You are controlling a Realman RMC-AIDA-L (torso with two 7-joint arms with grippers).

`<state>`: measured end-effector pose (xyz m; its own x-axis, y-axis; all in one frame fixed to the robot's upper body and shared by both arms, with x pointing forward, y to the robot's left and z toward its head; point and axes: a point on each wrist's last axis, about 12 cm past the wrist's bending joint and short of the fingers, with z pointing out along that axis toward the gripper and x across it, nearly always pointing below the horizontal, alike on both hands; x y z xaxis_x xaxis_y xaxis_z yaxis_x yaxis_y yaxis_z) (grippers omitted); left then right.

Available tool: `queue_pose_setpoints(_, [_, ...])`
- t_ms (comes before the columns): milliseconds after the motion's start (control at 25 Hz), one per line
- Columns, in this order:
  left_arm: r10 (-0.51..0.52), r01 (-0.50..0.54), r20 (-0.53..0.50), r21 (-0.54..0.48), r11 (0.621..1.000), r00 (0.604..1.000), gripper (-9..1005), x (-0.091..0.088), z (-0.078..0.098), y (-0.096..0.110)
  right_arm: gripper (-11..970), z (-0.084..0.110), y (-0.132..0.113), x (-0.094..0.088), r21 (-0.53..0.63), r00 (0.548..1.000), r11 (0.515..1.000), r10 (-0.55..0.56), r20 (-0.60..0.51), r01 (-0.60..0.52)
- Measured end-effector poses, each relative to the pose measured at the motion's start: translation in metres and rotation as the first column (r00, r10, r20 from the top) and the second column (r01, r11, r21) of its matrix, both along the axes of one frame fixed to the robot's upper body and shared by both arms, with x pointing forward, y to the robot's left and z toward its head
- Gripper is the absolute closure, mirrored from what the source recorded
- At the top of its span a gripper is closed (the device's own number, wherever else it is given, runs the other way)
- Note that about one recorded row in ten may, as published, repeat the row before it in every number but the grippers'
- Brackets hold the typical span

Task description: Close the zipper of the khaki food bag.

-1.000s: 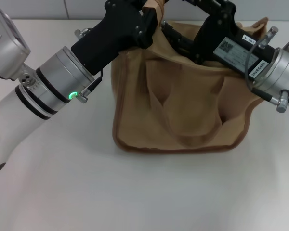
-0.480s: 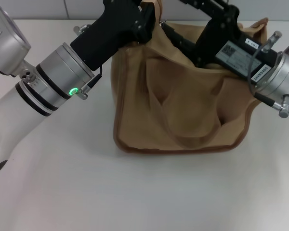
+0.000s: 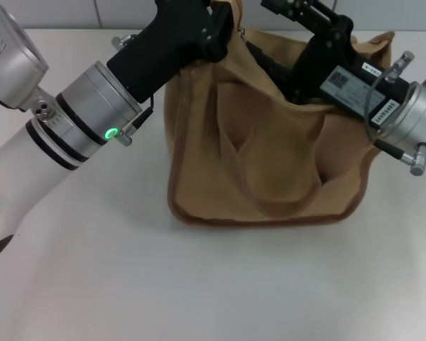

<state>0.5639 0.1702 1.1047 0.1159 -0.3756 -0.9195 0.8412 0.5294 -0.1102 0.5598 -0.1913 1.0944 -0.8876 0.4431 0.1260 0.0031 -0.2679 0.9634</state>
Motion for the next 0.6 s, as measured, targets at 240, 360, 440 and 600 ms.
queue_pose_setpoints(240, [0.001, -0.001, 0.000, -0.002, 1.000, 1.000, 980, -0.0002, 0.0001, -0.0009, 196, 0.0032, 0.0037, 0.0053, -0.009, 1.000, 1.000, -0.006, 0.014, 0.006])
queue_pose_setpoints(360, [0.000, 0.001, 0.001, -0.003, 1.000, 1.000, 980, 0.0001, 0.0004, -0.0012, 196, 0.0076, 0.0076, 0.0087, -0.009, 1.000, 1.000, 0.006, 0.029, -0.006])
queue_pose_setpoints(440, [-0.001, 0.001, 0.001, -0.003, 1.000, 1.000, 980, 0.0001, 0.0005, -0.0012, 196, 0.0083, 0.0080, 0.0089, -0.007, 0.999, 1.000, 0.009, 0.033, -0.009])
queue_pose_setpoints(600, [-0.001, 0.001, 0.000, -0.004, 1.000, 1.000, 980, 0.0001, 0.0005, -0.0012, 196, 0.0085, 0.0069, 0.0087, -0.001, 0.999, 1.000, 0.002, 0.035, -0.002])
